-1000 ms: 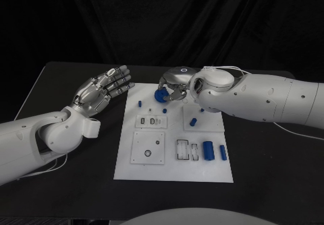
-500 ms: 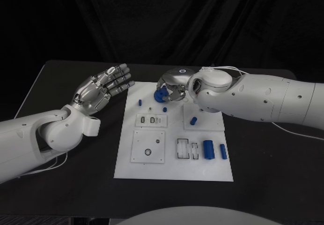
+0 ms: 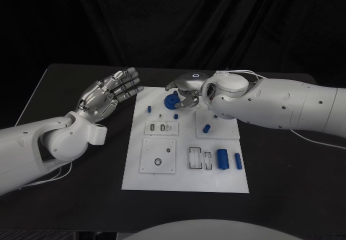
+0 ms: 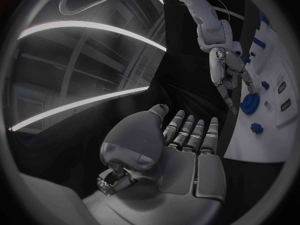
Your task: Assemble the parts on the task board
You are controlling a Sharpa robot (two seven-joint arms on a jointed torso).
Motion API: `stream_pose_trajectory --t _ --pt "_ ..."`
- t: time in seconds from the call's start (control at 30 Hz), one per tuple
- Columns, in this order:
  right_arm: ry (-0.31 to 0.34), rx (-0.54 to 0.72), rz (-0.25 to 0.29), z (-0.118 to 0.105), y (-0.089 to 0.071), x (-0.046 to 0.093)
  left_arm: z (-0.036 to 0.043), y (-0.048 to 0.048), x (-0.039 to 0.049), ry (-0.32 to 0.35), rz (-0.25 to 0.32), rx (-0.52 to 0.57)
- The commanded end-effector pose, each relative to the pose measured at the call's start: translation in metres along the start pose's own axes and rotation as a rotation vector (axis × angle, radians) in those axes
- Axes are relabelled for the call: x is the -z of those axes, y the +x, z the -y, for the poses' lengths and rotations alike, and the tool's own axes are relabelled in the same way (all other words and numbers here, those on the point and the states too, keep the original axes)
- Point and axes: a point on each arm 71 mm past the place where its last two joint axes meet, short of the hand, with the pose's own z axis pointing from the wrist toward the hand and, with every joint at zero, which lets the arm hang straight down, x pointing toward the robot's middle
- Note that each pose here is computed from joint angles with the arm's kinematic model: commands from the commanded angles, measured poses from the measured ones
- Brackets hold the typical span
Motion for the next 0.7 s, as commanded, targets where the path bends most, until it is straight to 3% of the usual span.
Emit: stream_pose_trajectory --t 0.03,0.7 --pt "0.020 0.002 0.022 0.0041 -0.0008 0.0019 0.0082 0.0011 0.0008 0.117 -0.012 0.011" --pt "0.031 -0.002 -0.005 0.0123 0.0032 0.0112 0.0079 0.0006 0.0010 0.113 -0.013 0.012"
